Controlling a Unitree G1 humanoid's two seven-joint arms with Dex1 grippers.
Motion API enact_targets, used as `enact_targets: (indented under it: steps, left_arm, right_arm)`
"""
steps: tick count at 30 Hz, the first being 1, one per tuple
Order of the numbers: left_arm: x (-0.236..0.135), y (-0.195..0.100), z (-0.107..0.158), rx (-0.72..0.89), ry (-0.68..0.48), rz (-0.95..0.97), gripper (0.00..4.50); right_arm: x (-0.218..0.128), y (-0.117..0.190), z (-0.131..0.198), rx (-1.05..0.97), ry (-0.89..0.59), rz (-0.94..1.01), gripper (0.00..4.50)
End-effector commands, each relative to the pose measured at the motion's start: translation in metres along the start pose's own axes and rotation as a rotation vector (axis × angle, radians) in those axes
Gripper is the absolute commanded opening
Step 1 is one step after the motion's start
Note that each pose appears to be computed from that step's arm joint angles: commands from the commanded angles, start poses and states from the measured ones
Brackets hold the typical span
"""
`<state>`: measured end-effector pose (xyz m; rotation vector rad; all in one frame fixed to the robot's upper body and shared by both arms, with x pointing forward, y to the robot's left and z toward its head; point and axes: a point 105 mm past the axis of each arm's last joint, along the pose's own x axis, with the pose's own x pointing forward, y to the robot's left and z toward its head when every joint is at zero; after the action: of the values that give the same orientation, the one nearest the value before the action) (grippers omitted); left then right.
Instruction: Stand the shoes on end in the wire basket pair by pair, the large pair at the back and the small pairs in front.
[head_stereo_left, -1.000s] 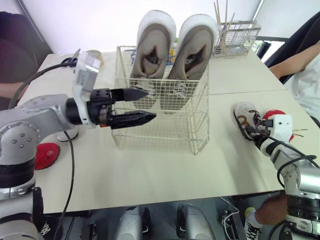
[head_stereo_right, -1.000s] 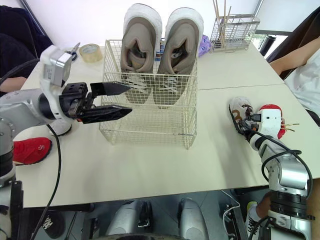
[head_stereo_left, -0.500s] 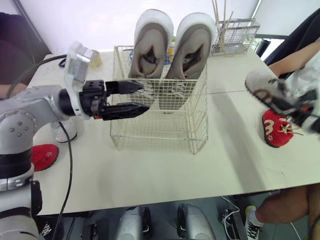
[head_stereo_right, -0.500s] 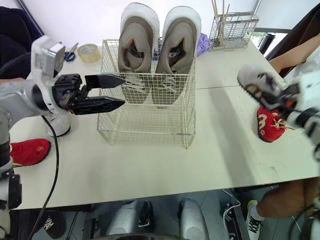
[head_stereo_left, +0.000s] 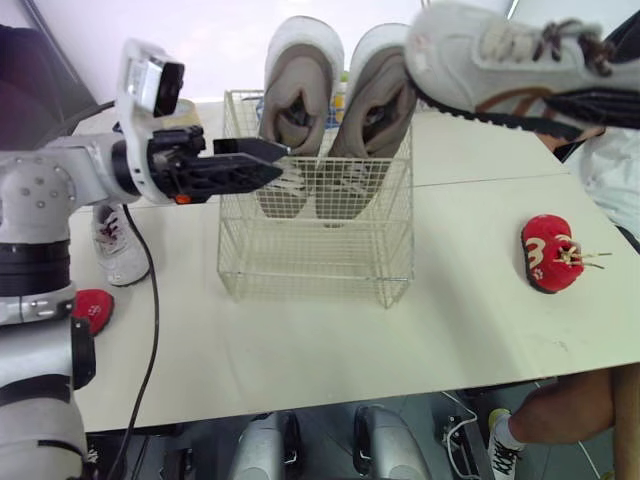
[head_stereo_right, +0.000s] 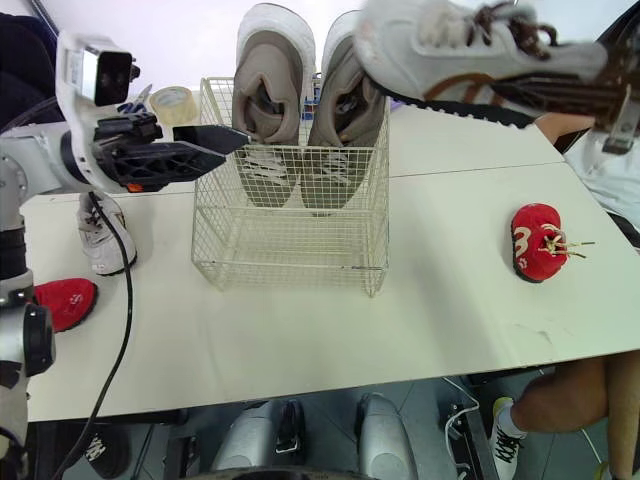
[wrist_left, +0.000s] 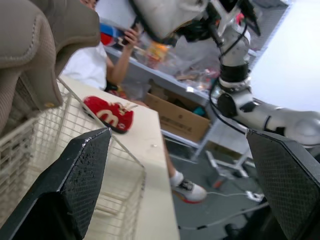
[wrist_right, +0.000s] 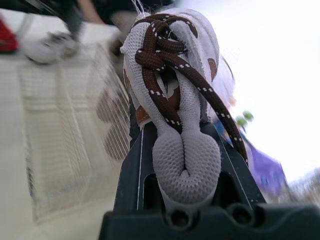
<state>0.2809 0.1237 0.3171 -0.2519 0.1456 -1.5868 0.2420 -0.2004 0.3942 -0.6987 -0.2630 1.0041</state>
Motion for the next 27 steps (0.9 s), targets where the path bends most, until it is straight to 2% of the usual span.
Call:
enact_targets:
  steps: [1,5,11,19,27]
  left_arm:
    - [0.002,-0.014,0.013,0.011,0.025,-0.055,4.5]
    - [0.006,-0.02,0.015,-0.01,0.057,-0.09,4.5]
    - [0.012,-0.027,0.013,-0.078,0.095,-0.149,4.5]
    - [0.018,-0.036,-0.012,-0.178,0.203,-0.197,4.5]
    - [0.015,-0.038,-0.029,-0.219,0.258,-0.195,4.5]
  right_arm:
    - [0.011,0.015,0.022,-0.076,-0.037,0.144,0.33]
    - [0.034,0.035,0.028,-0.103,-0.073,0.334,0.33]
    - [0.062,0.063,0.018,-0.196,-0.046,0.564,0.33]
    - [0.077,0.064,0.01,-0.256,-0.059,0.615,0.33]
    - [0.078,0.062,0.012,-0.282,-0.063,0.617,0.33]
